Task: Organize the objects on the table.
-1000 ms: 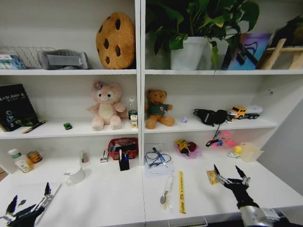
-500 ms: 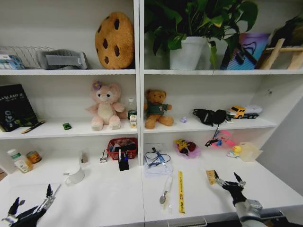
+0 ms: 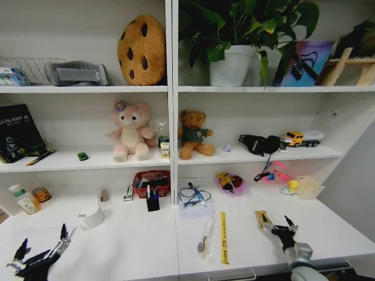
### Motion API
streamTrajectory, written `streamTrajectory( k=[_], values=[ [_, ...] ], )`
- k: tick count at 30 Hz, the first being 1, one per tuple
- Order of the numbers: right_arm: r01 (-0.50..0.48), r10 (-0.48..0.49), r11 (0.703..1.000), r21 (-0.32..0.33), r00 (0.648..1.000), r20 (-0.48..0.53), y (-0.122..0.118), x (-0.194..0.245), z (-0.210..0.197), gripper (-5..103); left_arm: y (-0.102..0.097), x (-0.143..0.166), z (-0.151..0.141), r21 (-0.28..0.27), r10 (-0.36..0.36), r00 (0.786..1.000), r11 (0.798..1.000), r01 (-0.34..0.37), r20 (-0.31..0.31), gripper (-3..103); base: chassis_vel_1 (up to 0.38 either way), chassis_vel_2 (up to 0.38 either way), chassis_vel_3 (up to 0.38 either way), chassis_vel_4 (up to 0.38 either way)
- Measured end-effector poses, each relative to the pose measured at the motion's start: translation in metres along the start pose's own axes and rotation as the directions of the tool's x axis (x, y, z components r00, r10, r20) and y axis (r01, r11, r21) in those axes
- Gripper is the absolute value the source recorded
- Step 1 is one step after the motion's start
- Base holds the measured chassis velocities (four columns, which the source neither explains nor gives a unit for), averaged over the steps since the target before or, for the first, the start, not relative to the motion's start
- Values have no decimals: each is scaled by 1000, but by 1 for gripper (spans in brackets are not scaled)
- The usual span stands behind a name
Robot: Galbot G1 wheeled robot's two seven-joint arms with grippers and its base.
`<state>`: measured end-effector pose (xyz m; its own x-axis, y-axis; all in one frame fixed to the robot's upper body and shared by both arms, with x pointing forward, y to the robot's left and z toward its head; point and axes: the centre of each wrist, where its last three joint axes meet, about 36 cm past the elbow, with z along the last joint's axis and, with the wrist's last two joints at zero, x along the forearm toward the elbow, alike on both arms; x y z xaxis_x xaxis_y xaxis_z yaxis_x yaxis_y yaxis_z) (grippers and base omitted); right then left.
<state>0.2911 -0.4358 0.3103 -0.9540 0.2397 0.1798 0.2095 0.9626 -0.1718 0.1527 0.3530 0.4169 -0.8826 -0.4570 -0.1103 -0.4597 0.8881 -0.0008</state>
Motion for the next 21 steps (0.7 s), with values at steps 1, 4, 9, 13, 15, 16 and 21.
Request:
streamTrajectory(
  k=[1, 4, 9, 13, 15, 16, 21],
  values=[
    [4, -4, 1000, 0, 1000, -3, 0, -4, 0, 100, 0, 0, 0, 0, -1, 1000, 1000, 1, 0, 100, 0, 0, 0, 0],
    [16, -16, 1000, -5, 1000, -13, 1, -12, 1, 92, 0, 0, 0, -1, -3, 1000, 1000, 3, 0, 100, 0, 0, 0, 0],
    [37, -37, 999, -9, 999, -28, 5, -17, 5, 71, 1, 1, 0, -3, -7, 1000, 1000, 7, 0, 100, 0, 0, 0, 0],
    [44, -44, 999, -4, 999, -30, 7, -16, 6, 60, 2, 1, -1, 0, -9, 1000, 1000, 9, 3, 100, 0, 0, 0, 0],
    [46, -47, 999, -5, 999, -29, 9, -15, 6, 49, 2, 1, -1, 1, -10, 1000, 1000, 10, 4, 100, 0, 0, 0, 0],
    [48, -48, 999, -4, 998, -27, 9, -14, 6, 44, 2, 1, -1, 1, -11, 1000, 1000, 11, 4, 100, 0, 0, 0, 0],
    [50, -50, 999, -3, 999, -18, 9, -10, 7, 27, 1, 1, -2, 4, -10, 1000, 1000, 10, 7, 100, 0, 0, 0, 0]
  ],
)
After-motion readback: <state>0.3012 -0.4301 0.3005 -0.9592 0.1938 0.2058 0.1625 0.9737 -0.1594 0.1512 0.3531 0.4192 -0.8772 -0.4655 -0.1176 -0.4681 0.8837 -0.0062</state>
